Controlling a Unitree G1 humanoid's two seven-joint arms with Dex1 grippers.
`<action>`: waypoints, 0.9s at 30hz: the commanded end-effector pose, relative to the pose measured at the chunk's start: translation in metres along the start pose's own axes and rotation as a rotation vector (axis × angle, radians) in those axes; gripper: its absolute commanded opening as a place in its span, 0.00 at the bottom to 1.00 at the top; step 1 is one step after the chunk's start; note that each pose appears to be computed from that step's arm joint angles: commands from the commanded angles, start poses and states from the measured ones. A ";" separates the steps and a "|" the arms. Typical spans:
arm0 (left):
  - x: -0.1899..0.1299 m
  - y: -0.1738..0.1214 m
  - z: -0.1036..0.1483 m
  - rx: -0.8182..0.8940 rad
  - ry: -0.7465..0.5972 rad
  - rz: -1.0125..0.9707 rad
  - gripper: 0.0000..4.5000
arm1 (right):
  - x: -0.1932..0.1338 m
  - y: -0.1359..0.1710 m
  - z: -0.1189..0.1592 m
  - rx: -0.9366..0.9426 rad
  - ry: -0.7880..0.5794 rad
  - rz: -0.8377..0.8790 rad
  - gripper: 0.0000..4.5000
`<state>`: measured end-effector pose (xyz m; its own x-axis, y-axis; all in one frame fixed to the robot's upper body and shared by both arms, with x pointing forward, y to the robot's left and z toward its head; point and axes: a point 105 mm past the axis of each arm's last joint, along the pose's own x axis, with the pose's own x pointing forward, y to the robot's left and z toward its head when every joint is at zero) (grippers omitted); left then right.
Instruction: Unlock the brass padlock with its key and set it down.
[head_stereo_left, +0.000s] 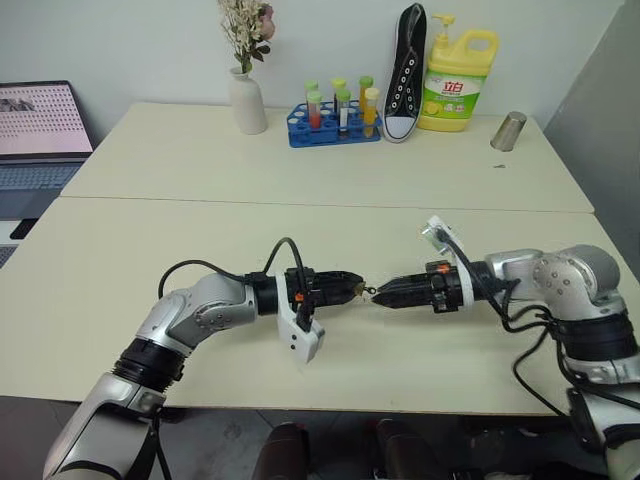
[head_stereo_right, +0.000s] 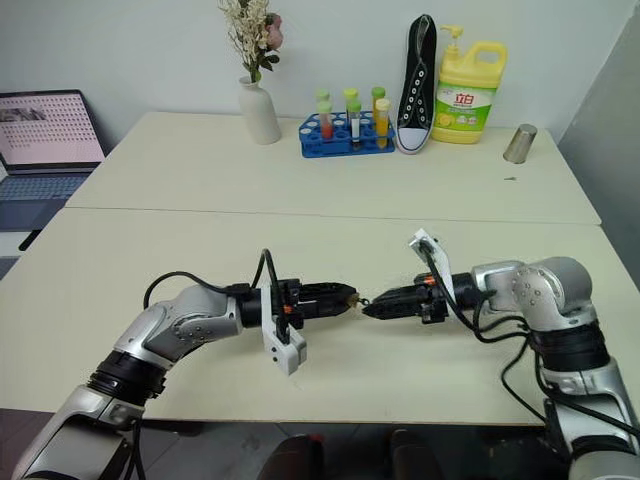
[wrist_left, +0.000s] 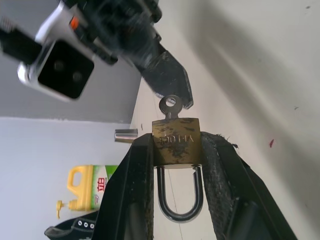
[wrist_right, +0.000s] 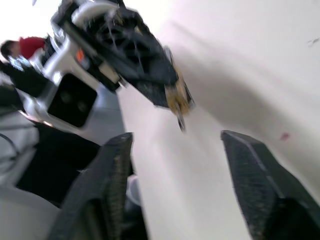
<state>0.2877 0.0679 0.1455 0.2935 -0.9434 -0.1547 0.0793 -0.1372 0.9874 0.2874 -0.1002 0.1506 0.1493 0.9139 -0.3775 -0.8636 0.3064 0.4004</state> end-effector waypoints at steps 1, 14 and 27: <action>-0.001 0.016 0.004 0.007 -0.011 0.069 0.21 | -0.007 0.003 0.020 -0.239 -0.117 -0.041 0.96; 0.001 0.017 0.007 0.022 -0.039 0.071 0.21 | 0.024 0.024 0.020 -0.221 -0.260 -0.007 1.00; 0.000 0.017 0.007 0.027 -0.039 0.067 0.21 | 0.032 0.017 0.021 -0.145 -0.272 0.005 0.86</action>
<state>0.2849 0.0657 0.1504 0.2771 -0.9523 -0.1275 0.0754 -0.1107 0.9910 0.2884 -0.0616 0.1508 0.2563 0.9521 -0.1666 -0.9092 0.2960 0.2930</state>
